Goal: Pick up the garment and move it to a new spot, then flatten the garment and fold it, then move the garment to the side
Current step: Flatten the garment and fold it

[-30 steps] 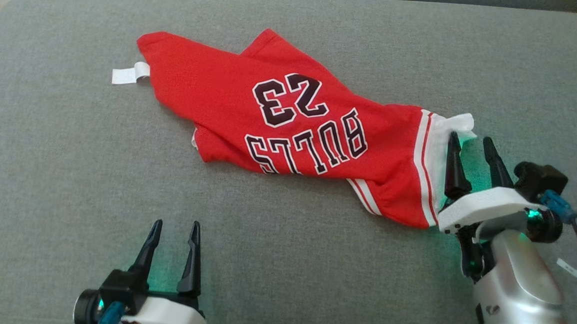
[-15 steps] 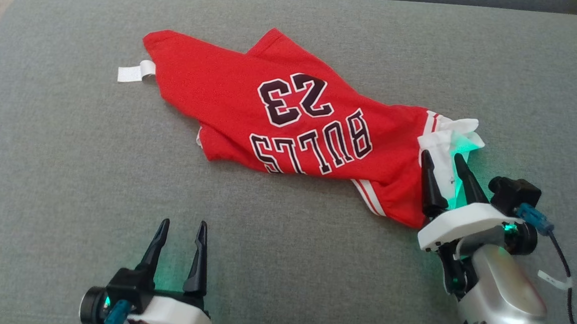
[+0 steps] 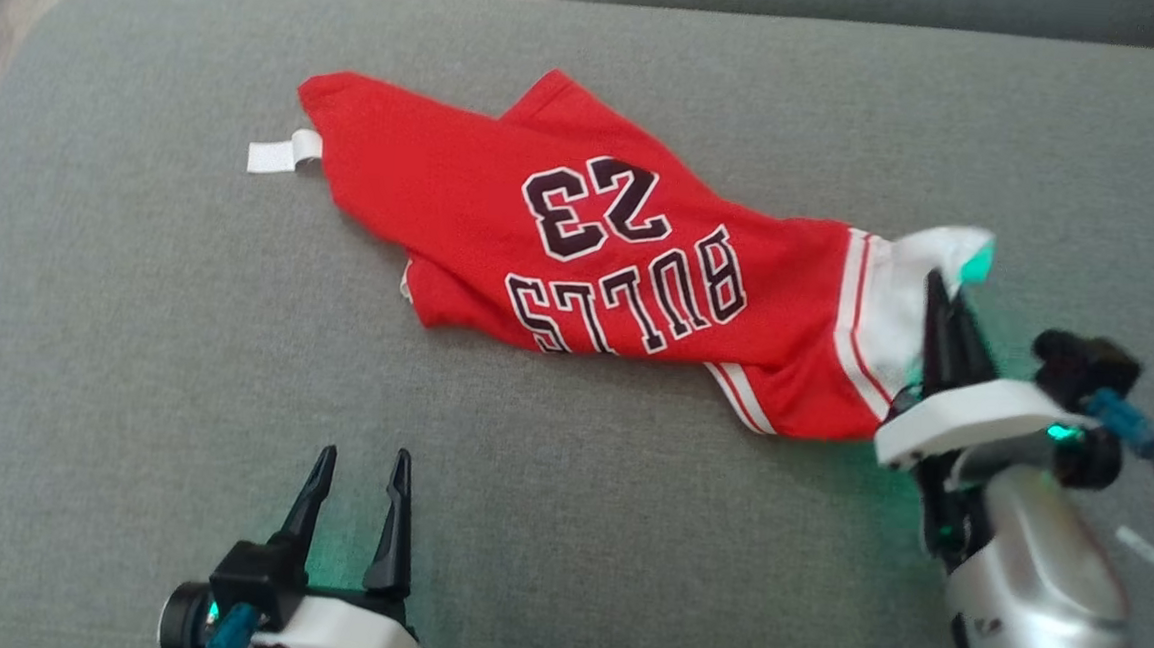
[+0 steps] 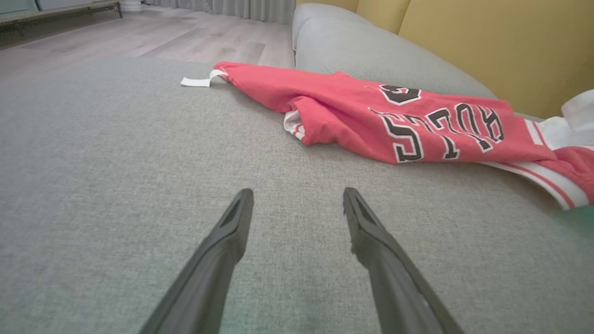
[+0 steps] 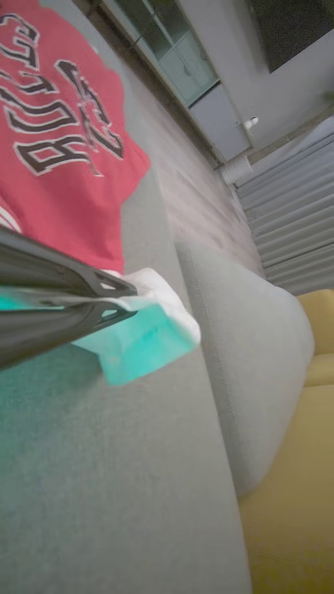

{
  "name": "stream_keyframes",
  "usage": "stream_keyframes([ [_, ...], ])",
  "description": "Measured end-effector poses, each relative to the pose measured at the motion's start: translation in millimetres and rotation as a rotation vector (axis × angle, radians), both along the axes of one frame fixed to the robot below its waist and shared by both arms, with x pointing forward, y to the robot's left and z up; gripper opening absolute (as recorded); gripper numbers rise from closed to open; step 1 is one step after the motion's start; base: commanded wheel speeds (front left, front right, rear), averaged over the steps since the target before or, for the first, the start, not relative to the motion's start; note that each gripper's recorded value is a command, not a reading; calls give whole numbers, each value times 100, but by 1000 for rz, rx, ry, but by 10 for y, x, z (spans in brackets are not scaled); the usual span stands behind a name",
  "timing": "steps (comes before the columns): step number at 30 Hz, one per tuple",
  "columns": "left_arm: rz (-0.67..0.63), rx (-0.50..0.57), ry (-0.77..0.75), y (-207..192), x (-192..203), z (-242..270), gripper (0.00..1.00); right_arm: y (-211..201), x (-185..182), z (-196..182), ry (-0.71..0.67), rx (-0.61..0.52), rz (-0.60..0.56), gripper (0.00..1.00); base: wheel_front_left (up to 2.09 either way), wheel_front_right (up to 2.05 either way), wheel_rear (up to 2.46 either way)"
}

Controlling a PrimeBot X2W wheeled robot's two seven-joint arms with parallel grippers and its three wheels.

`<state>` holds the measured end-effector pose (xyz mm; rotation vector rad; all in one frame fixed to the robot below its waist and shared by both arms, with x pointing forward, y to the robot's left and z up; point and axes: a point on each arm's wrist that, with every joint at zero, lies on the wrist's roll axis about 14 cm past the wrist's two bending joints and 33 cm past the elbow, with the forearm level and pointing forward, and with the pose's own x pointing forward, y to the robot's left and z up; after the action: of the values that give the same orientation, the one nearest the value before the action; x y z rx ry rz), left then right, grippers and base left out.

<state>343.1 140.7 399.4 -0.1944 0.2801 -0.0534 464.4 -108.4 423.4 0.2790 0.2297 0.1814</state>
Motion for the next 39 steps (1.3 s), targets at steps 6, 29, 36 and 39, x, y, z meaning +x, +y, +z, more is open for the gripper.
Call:
stream_keyframes([
  [6,-19,-11,-34,-65,-1,104,100,-340,135,704,-209,9,-103,0,0,0,0],
  [29,-29,-47,-25,-119,-390,85,100,838,226,3399,-871,-95,276,0,0,0,0],
  [36,17,-53,-21,-15,-513,68,100,1481,-57,4094,-1030,-41,422,0,0,0,0],
  [39,44,-53,-16,52,-580,48,100,1616,-108,4274,-1058,-9,445,0,0,0,0],
])
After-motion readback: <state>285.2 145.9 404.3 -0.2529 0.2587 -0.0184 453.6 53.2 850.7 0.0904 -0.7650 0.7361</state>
